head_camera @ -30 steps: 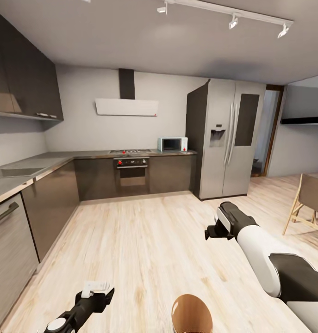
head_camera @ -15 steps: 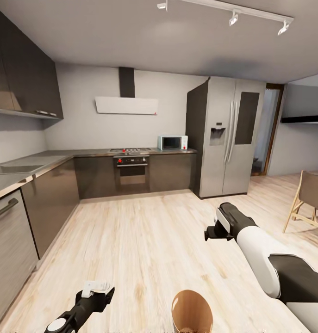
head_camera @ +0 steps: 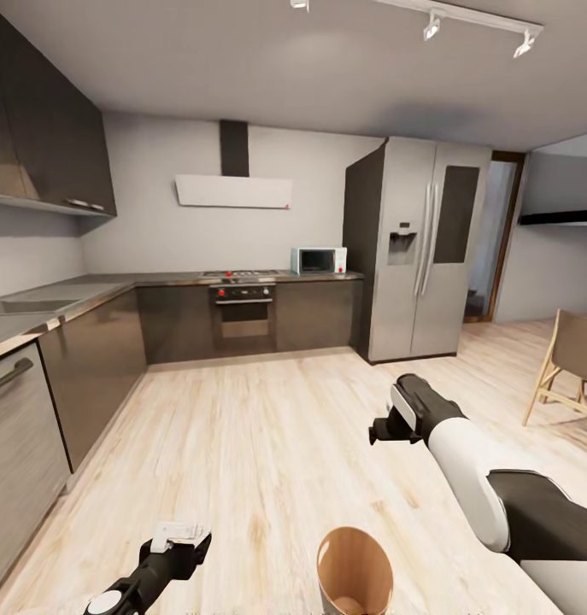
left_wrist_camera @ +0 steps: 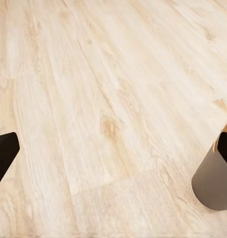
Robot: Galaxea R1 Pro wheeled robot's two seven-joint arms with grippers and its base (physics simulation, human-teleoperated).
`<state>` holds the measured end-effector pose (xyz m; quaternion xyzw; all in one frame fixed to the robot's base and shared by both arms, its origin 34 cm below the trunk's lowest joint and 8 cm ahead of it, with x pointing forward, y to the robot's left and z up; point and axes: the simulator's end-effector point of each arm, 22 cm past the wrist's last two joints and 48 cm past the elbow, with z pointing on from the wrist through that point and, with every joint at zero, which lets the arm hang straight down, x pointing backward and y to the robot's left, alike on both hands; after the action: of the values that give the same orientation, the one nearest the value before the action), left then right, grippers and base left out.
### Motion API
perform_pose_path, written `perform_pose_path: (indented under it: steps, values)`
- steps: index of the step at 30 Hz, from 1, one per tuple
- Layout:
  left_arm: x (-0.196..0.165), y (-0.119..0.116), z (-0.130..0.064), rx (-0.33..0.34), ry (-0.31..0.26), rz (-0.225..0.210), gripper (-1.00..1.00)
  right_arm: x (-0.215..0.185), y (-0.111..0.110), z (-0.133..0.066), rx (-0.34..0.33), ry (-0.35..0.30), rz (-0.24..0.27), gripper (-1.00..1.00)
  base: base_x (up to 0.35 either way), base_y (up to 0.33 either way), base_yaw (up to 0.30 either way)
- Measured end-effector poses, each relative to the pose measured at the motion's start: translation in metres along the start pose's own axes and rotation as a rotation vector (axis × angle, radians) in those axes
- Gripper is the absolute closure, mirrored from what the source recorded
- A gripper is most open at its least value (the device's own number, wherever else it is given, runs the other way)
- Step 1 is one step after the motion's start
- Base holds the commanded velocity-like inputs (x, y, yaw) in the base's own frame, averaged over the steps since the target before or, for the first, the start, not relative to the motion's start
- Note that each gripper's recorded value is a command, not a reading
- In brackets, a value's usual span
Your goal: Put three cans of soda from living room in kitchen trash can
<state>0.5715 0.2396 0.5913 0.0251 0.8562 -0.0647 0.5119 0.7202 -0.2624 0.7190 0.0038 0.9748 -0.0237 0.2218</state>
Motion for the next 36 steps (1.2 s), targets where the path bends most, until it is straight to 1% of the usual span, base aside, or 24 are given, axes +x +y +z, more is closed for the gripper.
perform_pose_path:
  steps: [7,9,14,20,24,31,36]
  values:
    - [0.027,0.002,0.007,0.0,0.025,-0.008,-1.0,0.011,0.001,0.016,0.0,0.007,-0.002,-1.0,0.0,0.0,0.104]
    - [0.028,0.002,0.007,-0.001,0.029,-0.008,-1.0,0.011,0.002,0.018,0.0,0.01,-0.002,-1.0,0.0,0.0,0.129]
    - [0.024,0.002,0.008,0.0,0.001,-0.004,-1.0,0.013,0.002,0.022,-0.001,0.017,-0.001,-1.0,0.019,0.0,0.121]
    - [0.025,0.002,0.009,0.0,-0.001,0.003,-1.0,0.015,0.002,0.025,-0.002,0.024,-0.001,-1.0,0.211,0.0,0.084]
    - [0.025,0.001,0.009,0.001,-0.004,0.002,-1.0,0.015,0.002,0.026,-0.001,0.025,-0.001,-1.0,0.176,0.0,0.031]
    - [0.024,0.0,0.01,0.002,-0.008,-0.002,-1.0,0.014,0.001,0.026,-0.001,0.022,0.0,-1.0,0.044,0.0,0.007]
    - [0.034,0.001,0.013,0.001,-0.007,0.0,-1.0,0.02,-0.002,0.034,0.001,0.021,0.005,-1.0,0.01,0.0,0.002]
